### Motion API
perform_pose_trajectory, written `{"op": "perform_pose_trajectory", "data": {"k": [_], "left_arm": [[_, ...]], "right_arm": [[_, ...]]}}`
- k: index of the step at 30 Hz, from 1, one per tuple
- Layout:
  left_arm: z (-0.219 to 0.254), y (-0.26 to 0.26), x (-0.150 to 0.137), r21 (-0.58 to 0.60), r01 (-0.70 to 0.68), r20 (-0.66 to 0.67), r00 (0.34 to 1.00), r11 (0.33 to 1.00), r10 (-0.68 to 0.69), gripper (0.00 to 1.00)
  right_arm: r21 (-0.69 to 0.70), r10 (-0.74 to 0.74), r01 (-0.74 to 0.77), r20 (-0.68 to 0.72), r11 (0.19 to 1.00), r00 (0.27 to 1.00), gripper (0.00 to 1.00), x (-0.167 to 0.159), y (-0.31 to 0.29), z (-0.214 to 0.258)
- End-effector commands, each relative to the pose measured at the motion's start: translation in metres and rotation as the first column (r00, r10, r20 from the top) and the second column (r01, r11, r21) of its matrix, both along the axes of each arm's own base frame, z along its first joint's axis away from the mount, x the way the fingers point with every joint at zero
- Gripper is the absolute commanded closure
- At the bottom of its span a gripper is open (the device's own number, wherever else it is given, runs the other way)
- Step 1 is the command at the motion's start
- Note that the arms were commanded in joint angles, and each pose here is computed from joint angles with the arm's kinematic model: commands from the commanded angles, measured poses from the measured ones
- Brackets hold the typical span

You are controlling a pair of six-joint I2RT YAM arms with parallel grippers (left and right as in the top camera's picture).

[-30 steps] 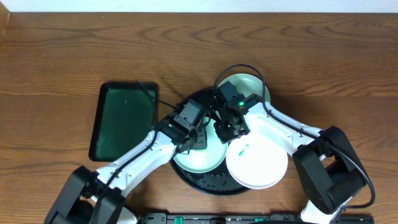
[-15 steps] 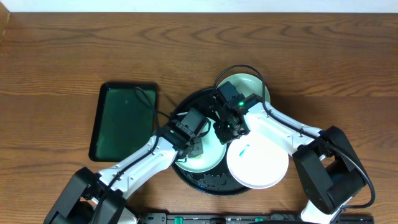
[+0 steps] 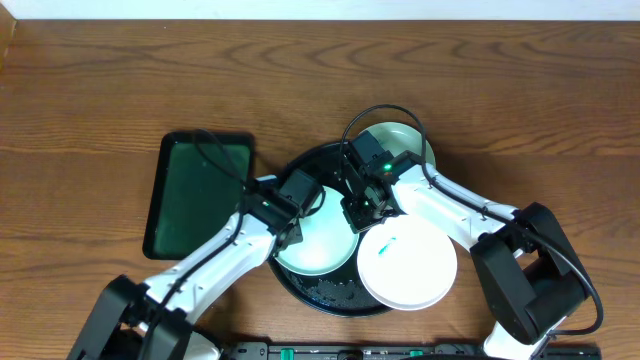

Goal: Clean dirty plates on tray and stack at the side
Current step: 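Scrub the held green plate with the sponge in the left gripper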

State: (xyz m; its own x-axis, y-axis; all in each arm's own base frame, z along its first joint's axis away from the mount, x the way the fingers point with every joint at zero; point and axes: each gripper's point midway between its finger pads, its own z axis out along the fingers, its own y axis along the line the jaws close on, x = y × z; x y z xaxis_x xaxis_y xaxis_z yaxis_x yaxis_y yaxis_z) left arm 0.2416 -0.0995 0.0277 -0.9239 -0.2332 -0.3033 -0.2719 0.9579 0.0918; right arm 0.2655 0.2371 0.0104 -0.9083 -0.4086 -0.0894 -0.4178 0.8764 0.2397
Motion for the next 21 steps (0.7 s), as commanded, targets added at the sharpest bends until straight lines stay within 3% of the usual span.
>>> {"op": "perform_pose_trajectory", "data": {"k": [1, 7, 10, 17, 19, 21], "left_arm": [[0.022, 0.005, 0.024, -0.009, -0.038, 0.126, 0.991, 0.999, 0.039, 0.93], [0.009, -0.063, 0.012, -0.359, 0.047, 0.011, 0.999, 0.932, -0.047, 0.93], [0.0, -0.082, 0.005, -0.448, 0.062, -0.034, 0.996, 0.892, -0.086, 0.92], [-0.02, -0.077, -0.001, -0.408, 0.083, -0.081, 0.989, 0.909, -0.126, 0.93], [-0.025, -0.064, 0.004, -0.327, 0.129, -0.057, 0.986, 0.936, -0.156, 0.93], [-0.028, -0.038, 0.011, -0.174, 0.136, -0.027, 0.989, 0.975, -0.143, 0.93]], "right_arm": [[-0.08, -0.013, 0.017, 0.048, 0.997, 0.999, 0.99, 0.008, -0.019, 0.0], [-0.08, -0.013, 0.017, 0.048, 0.997, 0.999, 0.99, 0.008, -0.019, 0.0], [-0.079, -0.012, 0.016, 0.049, 0.997, 0.999, 0.99, 0.009, -0.019, 0.0], [-0.077, -0.013, 0.017, 0.052, 0.997, 0.999, 0.99, 0.009, -0.019, 0.0], [-0.078, -0.013, 0.017, 0.052, 0.997, 0.999, 0.99, 0.009, -0.019, 0.0], [-0.078, -0.013, 0.017, 0.051, 0.997, 0.999, 0.99, 0.009, -0.019, 0.0]]}}
